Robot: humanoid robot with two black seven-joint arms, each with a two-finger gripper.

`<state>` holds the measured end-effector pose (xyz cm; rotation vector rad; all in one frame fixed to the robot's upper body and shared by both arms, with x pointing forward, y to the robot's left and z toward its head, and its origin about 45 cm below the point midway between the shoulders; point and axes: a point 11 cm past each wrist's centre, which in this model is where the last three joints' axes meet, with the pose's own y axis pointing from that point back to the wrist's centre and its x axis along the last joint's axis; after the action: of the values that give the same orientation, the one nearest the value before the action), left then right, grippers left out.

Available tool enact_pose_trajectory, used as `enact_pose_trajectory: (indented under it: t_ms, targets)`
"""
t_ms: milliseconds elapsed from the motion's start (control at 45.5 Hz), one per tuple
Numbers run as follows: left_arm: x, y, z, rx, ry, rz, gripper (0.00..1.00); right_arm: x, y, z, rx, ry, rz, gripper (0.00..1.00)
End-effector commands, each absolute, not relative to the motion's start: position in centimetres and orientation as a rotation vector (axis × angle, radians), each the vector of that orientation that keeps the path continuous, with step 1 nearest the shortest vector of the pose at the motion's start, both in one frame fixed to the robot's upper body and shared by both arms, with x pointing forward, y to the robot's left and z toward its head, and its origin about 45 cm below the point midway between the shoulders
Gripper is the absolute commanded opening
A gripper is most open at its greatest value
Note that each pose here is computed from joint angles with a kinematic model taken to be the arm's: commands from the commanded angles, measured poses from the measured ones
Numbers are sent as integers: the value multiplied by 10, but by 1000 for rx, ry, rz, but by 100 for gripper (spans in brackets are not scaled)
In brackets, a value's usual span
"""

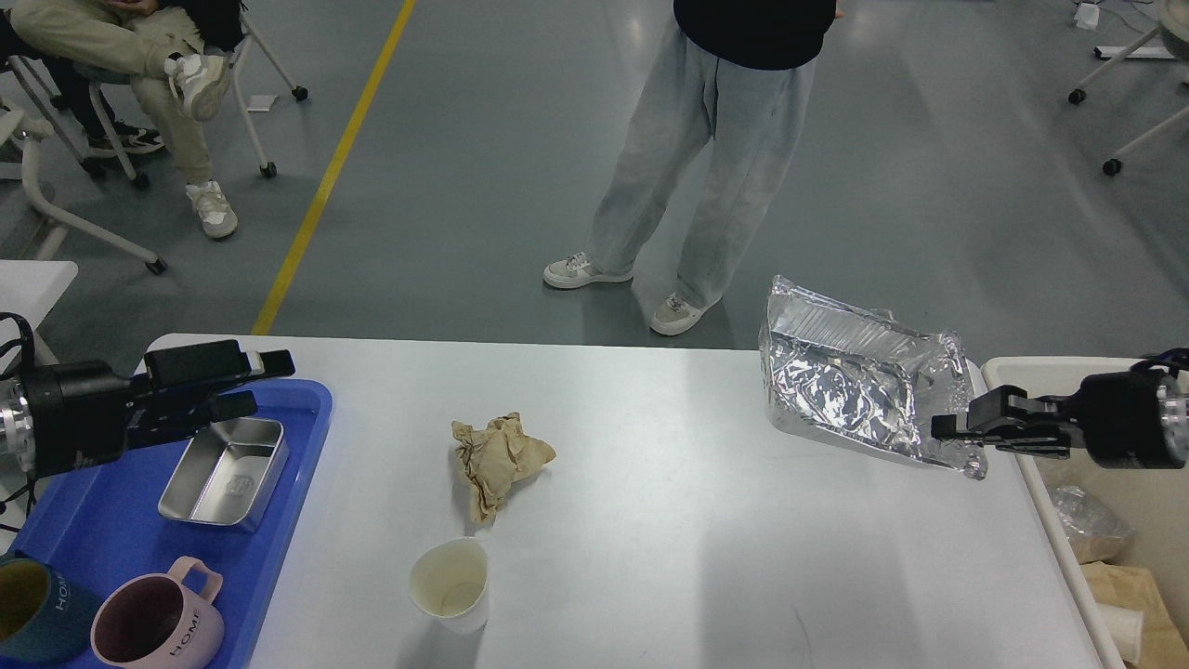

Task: Tidy desktop
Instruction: 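Move the left gripper from the blue tray toward the white paper cup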

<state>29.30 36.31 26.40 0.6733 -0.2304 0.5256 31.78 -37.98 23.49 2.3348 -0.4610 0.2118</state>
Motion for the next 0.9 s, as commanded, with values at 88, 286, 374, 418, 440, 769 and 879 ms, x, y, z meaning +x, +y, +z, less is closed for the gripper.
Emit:
enact_pose_trajectory:
  t_ms: [88, 286, 374, 418, 440, 769, 879]
  targets:
    - [263, 375, 285, 863, -362, 392, 97, 319, -378, 234, 2337, -455, 213, 0]
    - [247, 385, 295, 994, -486, 262, 97, 323, -375, 237, 2340, -451, 230, 0]
    - [244, 388, 292, 1047, -517, 215, 97, 325, -376, 238, 2333, -456, 236, 0]
    - [243, 388, 289, 1060, -525, 200, 97, 325, -375, 238, 2335, -454, 237, 0]
    - [242, 388, 287, 1064, -525, 193, 97, 325, -375, 238, 2334, -454, 236, 0]
    - [249, 360, 231, 966, -434, 164, 97, 325, -370, 234, 2342, -437, 234, 0]
    - [258, 342, 200, 917, -425, 197, 97, 326, -370, 234, 2342, -438, 235, 0]
